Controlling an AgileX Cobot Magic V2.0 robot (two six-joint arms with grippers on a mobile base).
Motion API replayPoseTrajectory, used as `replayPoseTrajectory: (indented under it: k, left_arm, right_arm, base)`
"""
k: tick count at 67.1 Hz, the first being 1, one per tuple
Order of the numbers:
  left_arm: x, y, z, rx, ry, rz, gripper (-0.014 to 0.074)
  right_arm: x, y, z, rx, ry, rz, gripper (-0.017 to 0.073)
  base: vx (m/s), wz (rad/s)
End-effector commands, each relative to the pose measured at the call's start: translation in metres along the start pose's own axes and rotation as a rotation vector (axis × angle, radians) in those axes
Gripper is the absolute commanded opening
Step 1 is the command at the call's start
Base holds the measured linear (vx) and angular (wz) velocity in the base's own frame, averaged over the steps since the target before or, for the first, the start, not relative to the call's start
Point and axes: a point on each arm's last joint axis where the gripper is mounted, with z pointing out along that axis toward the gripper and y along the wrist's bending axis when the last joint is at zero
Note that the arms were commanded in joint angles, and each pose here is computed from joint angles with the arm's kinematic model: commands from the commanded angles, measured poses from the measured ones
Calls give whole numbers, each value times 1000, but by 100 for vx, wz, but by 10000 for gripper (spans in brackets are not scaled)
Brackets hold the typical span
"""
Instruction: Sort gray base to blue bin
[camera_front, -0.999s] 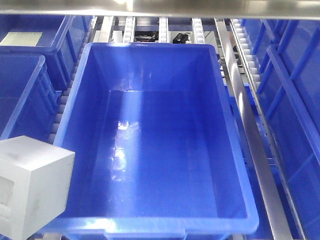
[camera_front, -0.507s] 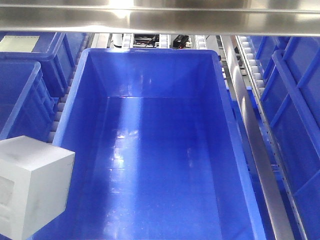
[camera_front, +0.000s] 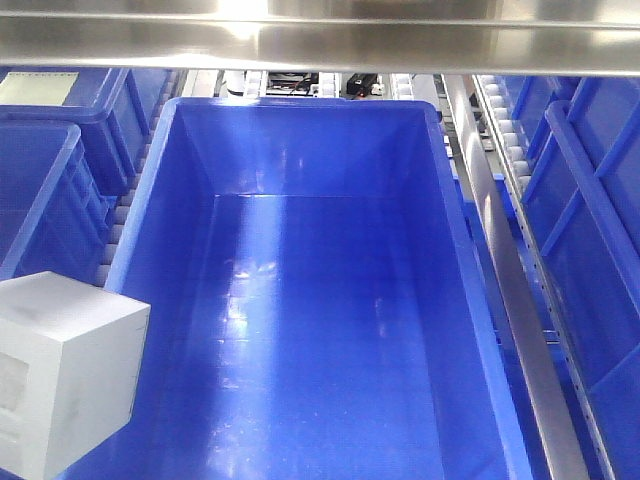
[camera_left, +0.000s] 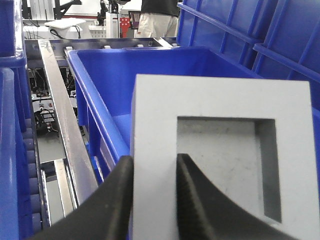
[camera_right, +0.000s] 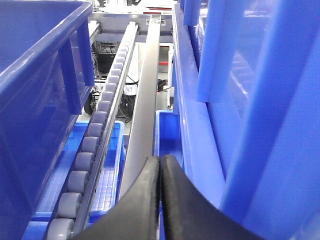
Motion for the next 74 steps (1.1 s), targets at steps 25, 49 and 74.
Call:
replayPoseTrajectory:
  k: [25, 49, 74]
  left_arm:
    - [-21, -5, -3, 48, -141, -3, -7]
    - [-22, -5, -4, 54, -159, -1, -7]
    - [-59, -16, 42, 80, -111, -3, 0]
  right_arm:
    - [-6, 0, 0, 0, -79, -15, -5]
    - [-6, 0, 0, 0, -78, -15, -5]
    - [-6, 0, 0, 0, -78, -15, -5]
  base:
    - [0, 0]
    - [0, 0]
    - [0, 0]
